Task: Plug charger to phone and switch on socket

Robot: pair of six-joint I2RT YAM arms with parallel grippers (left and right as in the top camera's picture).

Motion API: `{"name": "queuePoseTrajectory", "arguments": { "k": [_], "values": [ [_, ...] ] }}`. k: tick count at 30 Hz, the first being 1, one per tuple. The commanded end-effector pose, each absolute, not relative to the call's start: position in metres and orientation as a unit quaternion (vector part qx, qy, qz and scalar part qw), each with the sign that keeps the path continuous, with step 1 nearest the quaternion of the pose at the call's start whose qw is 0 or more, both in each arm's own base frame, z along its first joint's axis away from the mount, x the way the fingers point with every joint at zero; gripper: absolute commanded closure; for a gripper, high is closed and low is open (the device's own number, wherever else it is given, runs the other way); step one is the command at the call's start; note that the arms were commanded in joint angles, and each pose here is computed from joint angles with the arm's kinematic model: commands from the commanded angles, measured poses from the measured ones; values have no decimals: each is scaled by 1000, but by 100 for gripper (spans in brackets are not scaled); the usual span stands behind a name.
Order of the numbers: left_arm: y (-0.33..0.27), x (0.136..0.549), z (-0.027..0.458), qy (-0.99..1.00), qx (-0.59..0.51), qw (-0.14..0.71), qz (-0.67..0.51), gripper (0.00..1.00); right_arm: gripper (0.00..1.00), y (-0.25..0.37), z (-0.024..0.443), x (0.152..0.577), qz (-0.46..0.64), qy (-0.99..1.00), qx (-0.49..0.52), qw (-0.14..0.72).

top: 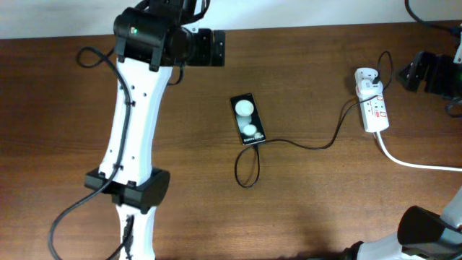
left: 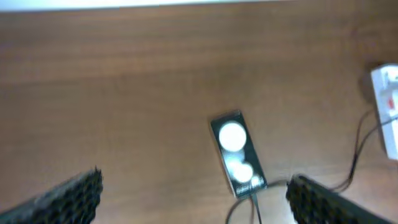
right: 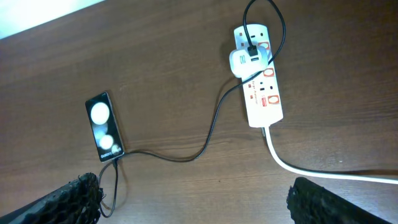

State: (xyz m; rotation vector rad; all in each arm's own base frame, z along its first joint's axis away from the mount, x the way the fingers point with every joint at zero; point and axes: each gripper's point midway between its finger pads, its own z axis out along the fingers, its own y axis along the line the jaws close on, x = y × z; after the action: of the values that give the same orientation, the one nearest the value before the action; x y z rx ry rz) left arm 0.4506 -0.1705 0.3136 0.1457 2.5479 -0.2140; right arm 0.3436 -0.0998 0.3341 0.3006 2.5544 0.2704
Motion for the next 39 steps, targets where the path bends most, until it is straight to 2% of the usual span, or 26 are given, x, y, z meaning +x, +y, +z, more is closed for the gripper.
{"name": "queuePoseTrajectory", "arguments": {
  "k": [1,6,9,12,17,20,29,39],
  "values": [
    [-153,449,326,944,46,323,-51,1,1,-100,333,344,98,950,115,272],
    [-117,422,313,923,16,383,-3,1,1,-100,333,344,98,950,115,272],
    [-94,398,335,870,-19,493,-7,1,1,-100,333,344,98,950,115,272],
    [-57,369,331,818,-64,572,-17,1,1,-100,333,344,98,950,115,272],
    [-17,322,326,689,-102,714,-78,1,1,-100,333,344,98,950,115,272],
    [11,296,311,607,-184,762,-131,1,1,-100,333,344,98,950,115,272],
    [43,256,232,586,-222,773,-95,1,1,-100,333,344,98,950,115,272],
    [58,241,147,702,-259,662,-41,1,1,-100,333,344,98,950,115,272]
  ]
}}
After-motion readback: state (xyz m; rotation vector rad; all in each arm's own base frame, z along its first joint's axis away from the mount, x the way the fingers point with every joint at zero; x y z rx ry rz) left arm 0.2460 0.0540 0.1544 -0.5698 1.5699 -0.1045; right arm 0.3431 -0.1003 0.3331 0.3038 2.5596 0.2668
